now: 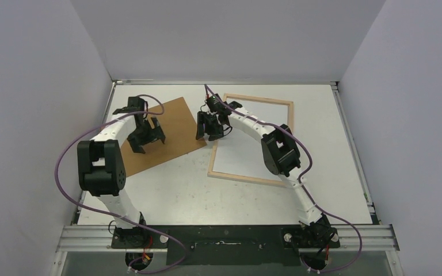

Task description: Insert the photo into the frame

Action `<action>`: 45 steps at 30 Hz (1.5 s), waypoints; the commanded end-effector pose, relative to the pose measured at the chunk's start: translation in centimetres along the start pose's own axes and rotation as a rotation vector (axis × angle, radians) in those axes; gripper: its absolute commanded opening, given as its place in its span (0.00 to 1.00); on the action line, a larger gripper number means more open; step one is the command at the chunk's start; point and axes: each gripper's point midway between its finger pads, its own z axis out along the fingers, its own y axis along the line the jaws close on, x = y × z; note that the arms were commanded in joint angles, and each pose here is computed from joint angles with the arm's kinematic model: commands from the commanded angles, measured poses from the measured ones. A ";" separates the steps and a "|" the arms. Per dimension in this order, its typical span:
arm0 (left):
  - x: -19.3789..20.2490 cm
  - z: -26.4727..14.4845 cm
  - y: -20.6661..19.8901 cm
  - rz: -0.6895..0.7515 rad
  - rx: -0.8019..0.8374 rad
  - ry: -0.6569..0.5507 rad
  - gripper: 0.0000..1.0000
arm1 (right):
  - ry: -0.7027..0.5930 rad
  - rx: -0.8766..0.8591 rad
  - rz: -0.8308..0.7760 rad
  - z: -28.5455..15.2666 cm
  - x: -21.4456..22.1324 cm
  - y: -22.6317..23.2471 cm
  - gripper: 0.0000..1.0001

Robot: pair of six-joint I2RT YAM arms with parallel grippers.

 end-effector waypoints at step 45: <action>-1.5 1.2 17.3 -0.626 -0.189 -0.231 0.92 | -0.008 -0.074 0.115 0.3 -1.5 -2.1 0.71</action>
